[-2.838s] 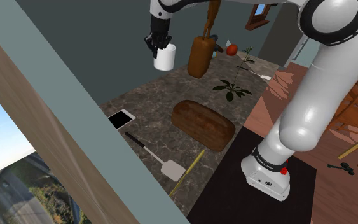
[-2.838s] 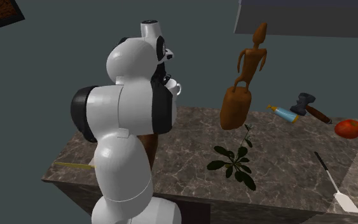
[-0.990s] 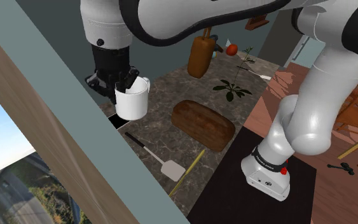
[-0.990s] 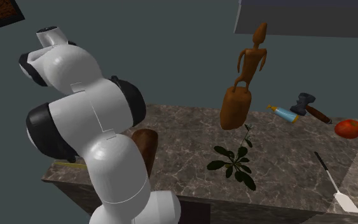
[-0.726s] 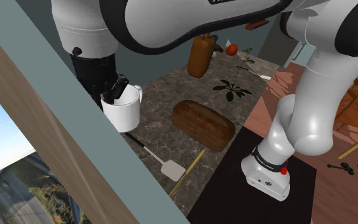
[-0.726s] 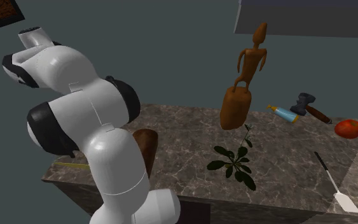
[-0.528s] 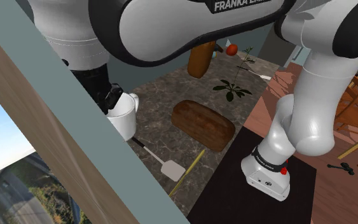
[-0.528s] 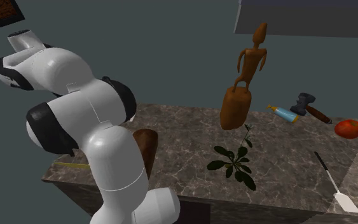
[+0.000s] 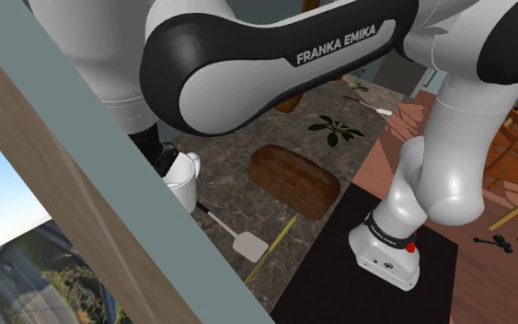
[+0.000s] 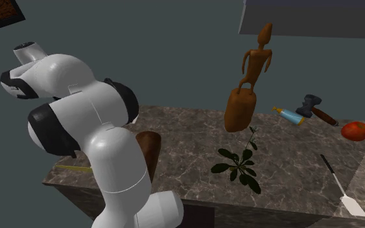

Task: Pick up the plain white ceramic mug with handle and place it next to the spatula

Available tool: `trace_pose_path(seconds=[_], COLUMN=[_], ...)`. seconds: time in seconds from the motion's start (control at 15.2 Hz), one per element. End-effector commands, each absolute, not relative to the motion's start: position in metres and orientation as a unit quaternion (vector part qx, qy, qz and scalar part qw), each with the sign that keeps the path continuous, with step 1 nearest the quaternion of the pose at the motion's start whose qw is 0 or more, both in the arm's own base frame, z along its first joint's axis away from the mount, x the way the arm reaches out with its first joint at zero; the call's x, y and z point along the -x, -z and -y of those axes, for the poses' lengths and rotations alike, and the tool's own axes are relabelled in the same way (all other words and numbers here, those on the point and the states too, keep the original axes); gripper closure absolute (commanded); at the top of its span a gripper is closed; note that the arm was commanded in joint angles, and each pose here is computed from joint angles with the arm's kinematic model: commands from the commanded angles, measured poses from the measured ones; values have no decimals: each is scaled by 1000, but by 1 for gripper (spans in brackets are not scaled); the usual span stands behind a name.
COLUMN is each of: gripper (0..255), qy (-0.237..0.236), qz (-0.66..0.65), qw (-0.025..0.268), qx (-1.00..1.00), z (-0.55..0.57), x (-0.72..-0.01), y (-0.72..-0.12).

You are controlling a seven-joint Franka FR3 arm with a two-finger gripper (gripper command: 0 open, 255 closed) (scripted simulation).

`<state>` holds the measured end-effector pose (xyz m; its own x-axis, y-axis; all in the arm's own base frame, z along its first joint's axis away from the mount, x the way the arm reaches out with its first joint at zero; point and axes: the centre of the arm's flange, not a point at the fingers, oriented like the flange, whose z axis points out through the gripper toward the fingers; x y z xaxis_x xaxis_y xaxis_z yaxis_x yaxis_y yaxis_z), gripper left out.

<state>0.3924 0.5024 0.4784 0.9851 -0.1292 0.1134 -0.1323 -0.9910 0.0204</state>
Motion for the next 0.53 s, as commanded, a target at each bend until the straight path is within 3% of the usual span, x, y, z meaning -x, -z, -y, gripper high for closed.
trace_pose_path(seconds=[0.0, 0.46], gripper=[255, 255], qy=[-56, -56], qz=[66, 66], qw=[14, 14], qx=[-996, -996], z=[-502, -502], x=[-393, -393], y=[-468, -431])
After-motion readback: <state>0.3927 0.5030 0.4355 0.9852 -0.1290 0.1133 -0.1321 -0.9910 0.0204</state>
